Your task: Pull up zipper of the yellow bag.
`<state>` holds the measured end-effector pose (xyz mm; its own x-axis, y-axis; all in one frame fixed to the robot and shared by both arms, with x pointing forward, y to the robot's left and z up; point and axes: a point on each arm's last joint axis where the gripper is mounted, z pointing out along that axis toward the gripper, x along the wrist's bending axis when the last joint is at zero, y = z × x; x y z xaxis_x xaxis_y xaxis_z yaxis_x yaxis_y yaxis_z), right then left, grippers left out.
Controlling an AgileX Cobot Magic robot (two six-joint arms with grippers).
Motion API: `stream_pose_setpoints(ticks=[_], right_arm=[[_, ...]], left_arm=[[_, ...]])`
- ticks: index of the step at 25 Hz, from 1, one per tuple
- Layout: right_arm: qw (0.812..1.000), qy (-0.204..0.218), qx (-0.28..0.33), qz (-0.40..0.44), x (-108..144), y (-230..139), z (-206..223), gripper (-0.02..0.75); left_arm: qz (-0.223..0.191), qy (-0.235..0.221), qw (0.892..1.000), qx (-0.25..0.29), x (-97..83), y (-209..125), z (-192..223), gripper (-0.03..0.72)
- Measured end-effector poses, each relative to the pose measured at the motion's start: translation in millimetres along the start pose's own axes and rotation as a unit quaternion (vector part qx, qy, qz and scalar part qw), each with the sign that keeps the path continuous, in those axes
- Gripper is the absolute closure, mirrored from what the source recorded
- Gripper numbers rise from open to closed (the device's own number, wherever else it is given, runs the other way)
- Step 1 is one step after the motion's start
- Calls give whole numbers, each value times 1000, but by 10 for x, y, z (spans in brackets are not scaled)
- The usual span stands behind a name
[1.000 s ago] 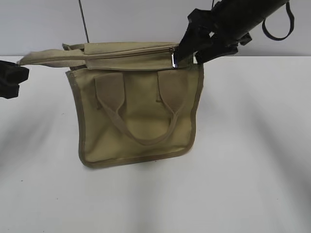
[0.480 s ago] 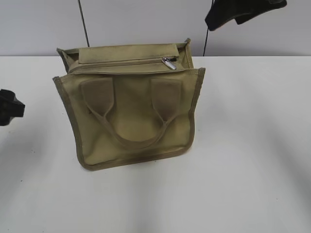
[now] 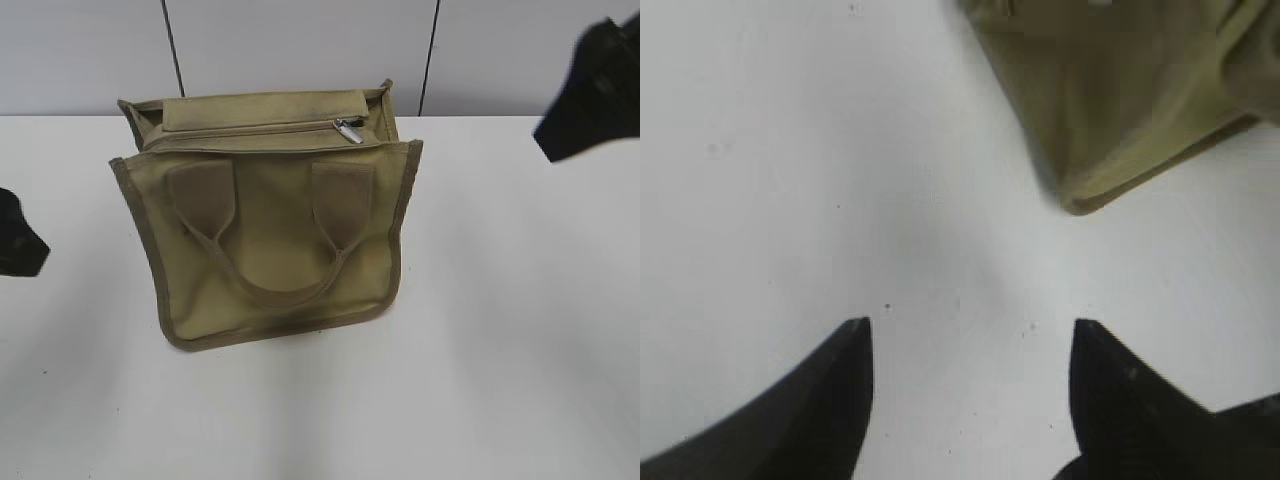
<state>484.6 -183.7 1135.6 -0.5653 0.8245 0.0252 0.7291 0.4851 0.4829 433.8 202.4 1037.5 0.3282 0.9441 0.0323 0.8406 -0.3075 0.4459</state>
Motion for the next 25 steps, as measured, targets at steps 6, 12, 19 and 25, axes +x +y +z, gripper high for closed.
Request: stream_pose_setpoints(ticks=[6, 12, 19, 25], right_arm=[[1000, -4, -23, 0, 189, -865, -359, 127], [999, -7, -53, 8, 379, -1827, -553, 119], [992, -14, -121, 25, 486, -2490, -508, 120], [992, -15, -126, 27, 496, -2644, -386, 141]], left_arm=[[18, -36, 997, -58, 83, -319, -807, 153], [8, -69, 987, -148, 223, -1049, -1417, 120], [4, -87, 965, -246, 324, -1736, -1484, 120], [26, -81, 965, -248, 323, -1909, -1236, 120]])
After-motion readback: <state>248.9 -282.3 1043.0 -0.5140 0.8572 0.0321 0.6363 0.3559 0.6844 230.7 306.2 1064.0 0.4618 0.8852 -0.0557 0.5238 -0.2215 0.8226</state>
